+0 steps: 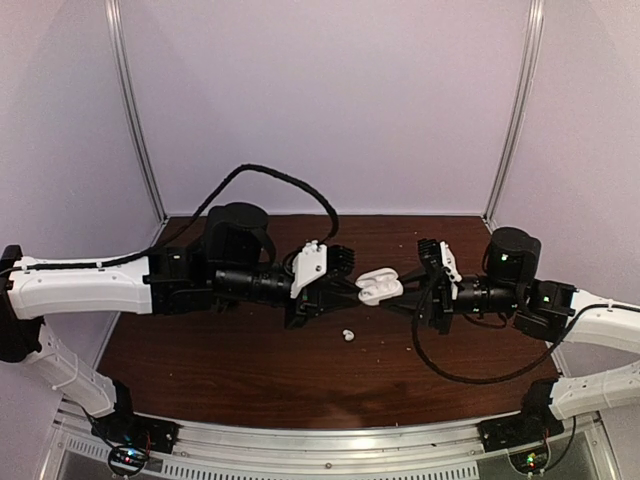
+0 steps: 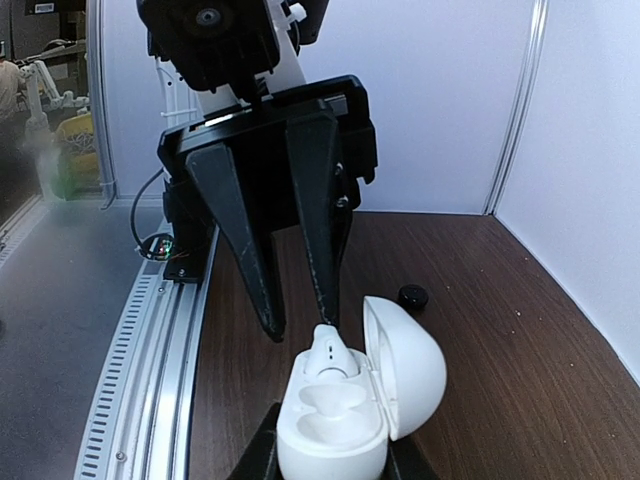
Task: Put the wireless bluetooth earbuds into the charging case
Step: Insert the left earbud into the left side groove of the charging case, then adjust the left earbud in the left side groove of the charging case.
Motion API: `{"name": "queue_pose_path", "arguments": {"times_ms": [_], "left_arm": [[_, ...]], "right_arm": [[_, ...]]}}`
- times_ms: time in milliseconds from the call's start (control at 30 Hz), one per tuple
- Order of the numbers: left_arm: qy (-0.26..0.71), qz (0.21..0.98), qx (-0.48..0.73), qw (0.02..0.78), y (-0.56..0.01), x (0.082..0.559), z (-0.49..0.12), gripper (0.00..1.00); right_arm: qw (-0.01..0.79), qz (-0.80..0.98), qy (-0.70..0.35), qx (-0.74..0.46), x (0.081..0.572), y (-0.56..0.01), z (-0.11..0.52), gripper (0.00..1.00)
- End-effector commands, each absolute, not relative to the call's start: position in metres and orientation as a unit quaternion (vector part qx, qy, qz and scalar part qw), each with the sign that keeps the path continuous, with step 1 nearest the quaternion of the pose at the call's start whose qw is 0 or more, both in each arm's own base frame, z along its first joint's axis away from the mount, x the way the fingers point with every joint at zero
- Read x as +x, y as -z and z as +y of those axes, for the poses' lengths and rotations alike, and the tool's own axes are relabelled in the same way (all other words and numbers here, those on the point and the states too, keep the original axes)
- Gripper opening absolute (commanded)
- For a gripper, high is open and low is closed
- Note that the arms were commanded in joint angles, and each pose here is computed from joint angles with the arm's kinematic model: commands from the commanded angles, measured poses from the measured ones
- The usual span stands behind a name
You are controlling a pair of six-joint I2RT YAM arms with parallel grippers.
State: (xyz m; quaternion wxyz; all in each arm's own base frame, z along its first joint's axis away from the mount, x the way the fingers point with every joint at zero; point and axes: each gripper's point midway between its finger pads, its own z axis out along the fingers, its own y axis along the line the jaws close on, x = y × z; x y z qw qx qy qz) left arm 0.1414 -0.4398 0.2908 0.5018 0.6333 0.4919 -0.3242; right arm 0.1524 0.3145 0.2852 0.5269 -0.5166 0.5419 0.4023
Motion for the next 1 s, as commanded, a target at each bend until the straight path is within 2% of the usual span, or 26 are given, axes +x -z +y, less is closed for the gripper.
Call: {"name": "queue_pose_path", "arguments": {"times_ms": [0, 333, 500, 700, 967], "left_arm": [[0.327, 0.478, 0.621, 0.527, -0.308, 0.141, -0.439, 0.20], [0.331, 0.471, 0.617, 0.536, -0.314, 0.144, -0.446, 0.15], [0.328, 0.472, 0.621, 0.532, -0.310, 0.145, -0.449, 0.08], [0.325, 0.474, 0.626, 0.527, -0.304, 0.146, -0.451, 0.03], [0.317, 0.480, 0.628, 0.524, -0.297, 0.150, -0.454, 0.02]], "right_arm": [[0.549, 0.524, -0.404, -0.510, 0.153, -0.306, 0.317, 0.00], [0.542, 0.525, -0.408, -0.514, 0.152, -0.303, 0.321, 0.00], [0.542, 0.524, -0.409, -0.515, 0.151, -0.304, 0.321, 0.00], [0.541, 0.522, -0.411, -0.516, 0.150, -0.305, 0.321, 0.00], [0.538, 0.516, -0.418, -0.519, 0.145, -0.307, 0.321, 0.00]]}}
